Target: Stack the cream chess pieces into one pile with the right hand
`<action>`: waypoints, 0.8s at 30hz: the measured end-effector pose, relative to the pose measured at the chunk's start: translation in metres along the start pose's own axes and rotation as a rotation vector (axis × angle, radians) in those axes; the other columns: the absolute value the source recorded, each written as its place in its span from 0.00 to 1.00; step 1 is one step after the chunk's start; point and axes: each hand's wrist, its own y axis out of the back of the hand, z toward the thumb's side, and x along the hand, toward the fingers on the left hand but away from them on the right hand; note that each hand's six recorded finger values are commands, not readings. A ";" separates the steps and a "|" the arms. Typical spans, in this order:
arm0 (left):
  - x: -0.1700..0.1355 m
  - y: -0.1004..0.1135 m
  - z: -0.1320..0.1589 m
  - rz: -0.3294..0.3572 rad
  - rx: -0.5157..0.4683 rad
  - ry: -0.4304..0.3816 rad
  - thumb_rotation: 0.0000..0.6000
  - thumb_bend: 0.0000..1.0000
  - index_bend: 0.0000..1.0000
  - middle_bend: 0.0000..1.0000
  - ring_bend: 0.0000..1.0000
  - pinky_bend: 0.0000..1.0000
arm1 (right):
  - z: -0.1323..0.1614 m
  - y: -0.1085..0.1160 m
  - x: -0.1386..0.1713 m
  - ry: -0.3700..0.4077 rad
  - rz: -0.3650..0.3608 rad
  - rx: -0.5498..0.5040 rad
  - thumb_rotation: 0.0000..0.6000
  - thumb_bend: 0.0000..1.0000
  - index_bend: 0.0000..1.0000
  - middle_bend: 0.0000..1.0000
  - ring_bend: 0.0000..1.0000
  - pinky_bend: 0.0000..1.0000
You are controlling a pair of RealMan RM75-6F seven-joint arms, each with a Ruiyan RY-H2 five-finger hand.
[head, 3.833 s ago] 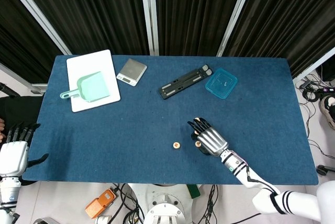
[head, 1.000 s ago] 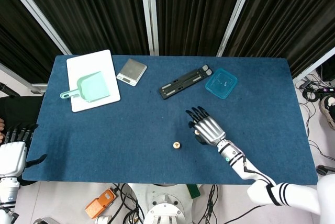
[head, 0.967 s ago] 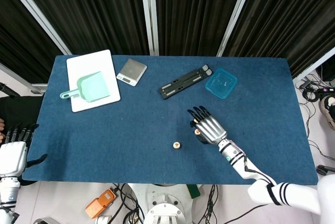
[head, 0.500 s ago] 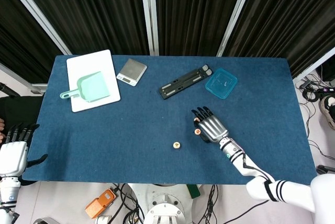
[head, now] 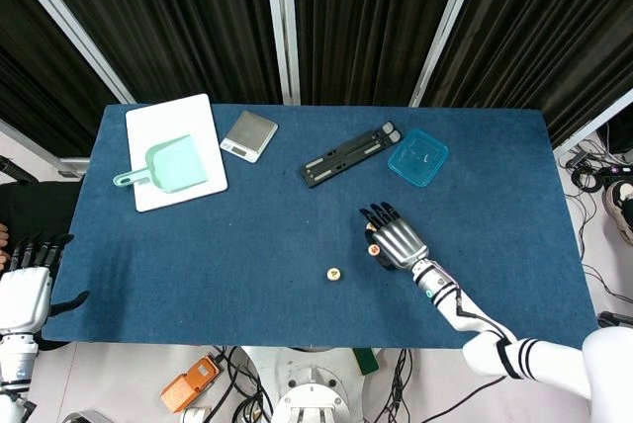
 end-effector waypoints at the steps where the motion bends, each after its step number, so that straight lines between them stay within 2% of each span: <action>1: 0.000 0.000 0.000 0.001 0.000 -0.001 1.00 0.08 0.17 0.14 0.06 0.00 | 0.001 0.002 0.000 0.002 -0.006 -0.002 1.00 0.50 0.55 0.13 0.03 0.10; 6: 0.001 0.001 0.000 0.004 0.000 -0.003 1.00 0.08 0.17 0.14 0.06 0.00 | 0.007 0.014 0.004 0.025 -0.042 -0.015 1.00 0.50 0.55 0.13 0.03 0.10; 13: 0.001 0.003 0.001 0.008 0.001 -0.006 1.00 0.08 0.17 0.14 0.06 0.00 | 0.045 0.036 0.012 0.138 -0.079 -0.023 1.00 0.50 0.53 0.13 0.03 0.10; 19: -0.001 0.002 -0.001 0.006 0.001 0.002 1.00 0.08 0.17 0.14 0.06 0.00 | 0.073 0.039 0.014 0.218 -0.059 0.017 1.00 0.50 0.53 0.13 0.03 0.10; 24: -0.002 0.001 -0.002 0.003 0.000 0.006 1.00 0.08 0.17 0.14 0.06 0.00 | 0.078 0.035 0.011 0.224 -0.039 0.018 1.00 0.50 0.52 0.13 0.03 0.10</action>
